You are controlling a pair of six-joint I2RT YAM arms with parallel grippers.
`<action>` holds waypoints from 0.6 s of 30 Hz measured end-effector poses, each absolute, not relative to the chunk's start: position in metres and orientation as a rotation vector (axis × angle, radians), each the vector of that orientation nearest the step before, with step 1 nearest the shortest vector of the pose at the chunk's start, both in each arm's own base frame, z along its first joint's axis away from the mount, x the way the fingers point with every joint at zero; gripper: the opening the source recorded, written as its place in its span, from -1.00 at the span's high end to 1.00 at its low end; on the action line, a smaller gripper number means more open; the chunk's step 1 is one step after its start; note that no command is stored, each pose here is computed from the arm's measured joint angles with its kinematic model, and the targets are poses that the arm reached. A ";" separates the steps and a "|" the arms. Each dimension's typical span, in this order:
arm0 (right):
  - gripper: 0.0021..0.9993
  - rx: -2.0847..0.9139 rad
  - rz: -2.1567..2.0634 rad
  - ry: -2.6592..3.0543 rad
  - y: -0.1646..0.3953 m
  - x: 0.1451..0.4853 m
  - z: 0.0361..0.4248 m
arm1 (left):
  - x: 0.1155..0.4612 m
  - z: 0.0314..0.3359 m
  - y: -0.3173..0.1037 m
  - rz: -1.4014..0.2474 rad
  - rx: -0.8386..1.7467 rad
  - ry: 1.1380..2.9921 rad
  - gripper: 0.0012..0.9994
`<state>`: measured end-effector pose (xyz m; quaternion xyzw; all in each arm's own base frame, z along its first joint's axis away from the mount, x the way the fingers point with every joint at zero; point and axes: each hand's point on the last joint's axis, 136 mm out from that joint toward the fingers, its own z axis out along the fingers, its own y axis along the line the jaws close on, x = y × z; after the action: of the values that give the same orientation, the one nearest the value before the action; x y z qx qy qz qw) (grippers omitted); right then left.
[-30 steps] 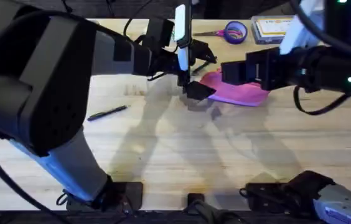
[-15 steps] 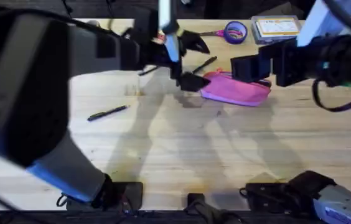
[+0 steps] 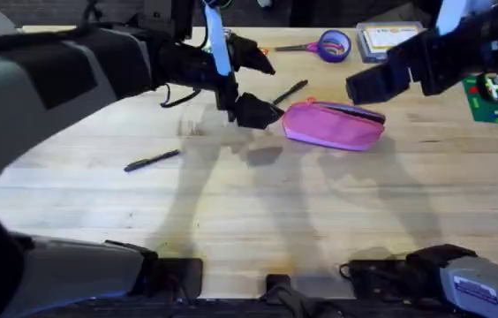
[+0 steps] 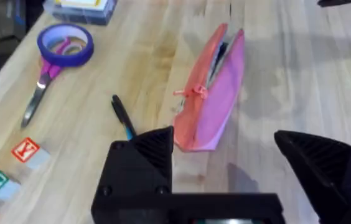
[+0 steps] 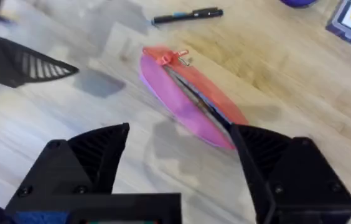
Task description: Unzip the bag, pick up the pens from the table one at a time and place them inside, then zip the bag closed.
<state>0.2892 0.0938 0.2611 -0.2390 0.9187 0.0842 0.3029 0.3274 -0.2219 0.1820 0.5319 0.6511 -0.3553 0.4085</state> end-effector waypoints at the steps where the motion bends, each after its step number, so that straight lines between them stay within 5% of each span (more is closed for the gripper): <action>1: -0.99 -0.658 0.219 2.445 0.092 0.289 0.257 | 0.325 0.182 -0.221 -0.894 1.340 1.654 -0.99; 18: -1.00 -1.382 -0.010 2.148 0.089 0.312 0.238 | 0.327 0.176 -0.215 -0.831 1.352 1.696 -0.99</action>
<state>0.3117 0.0894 0.2377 -0.5180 0.8050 -0.0037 0.2893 0.3268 -0.2150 0.1762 0.5339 0.6698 -0.3281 0.3982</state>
